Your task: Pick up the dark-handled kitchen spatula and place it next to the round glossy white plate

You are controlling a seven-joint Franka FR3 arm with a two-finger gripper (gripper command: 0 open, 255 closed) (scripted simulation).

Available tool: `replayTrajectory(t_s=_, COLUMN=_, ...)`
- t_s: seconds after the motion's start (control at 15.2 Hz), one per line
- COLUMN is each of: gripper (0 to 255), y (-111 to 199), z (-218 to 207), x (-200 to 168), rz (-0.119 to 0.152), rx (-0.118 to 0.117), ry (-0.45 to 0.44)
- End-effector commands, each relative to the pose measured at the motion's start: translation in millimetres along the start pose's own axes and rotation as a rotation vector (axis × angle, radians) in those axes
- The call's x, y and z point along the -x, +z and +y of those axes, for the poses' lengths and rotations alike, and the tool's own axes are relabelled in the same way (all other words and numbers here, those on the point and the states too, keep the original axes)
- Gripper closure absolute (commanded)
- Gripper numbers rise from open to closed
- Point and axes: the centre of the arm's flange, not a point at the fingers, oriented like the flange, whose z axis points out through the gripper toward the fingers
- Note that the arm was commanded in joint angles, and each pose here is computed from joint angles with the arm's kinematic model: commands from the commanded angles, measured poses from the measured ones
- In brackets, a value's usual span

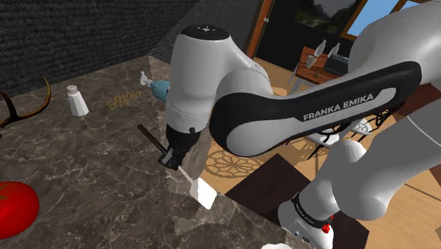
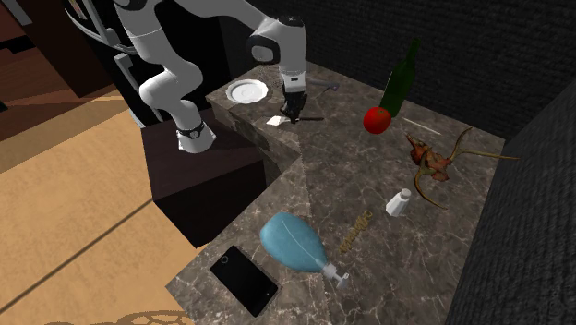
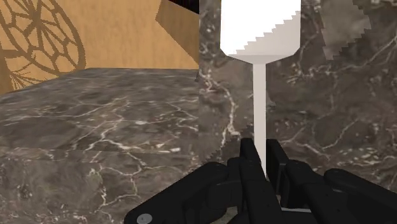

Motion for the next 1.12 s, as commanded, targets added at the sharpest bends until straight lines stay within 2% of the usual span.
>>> replayTrajectory(t_s=0.0, gripper=255, y=-2, z=-17, x=21, rz=0.000, rx=0.001, ry=0.002)
replayTrajectory(t_s=0.59, gripper=255, y=-8, z=-95, x=114, rz=0.000, rx=0.001, ry=0.002)
replayTrajectory(t_s=1.06, gripper=255, y=29, z=-95, x=117, rz=0.000, rx=0.001, ry=0.002)
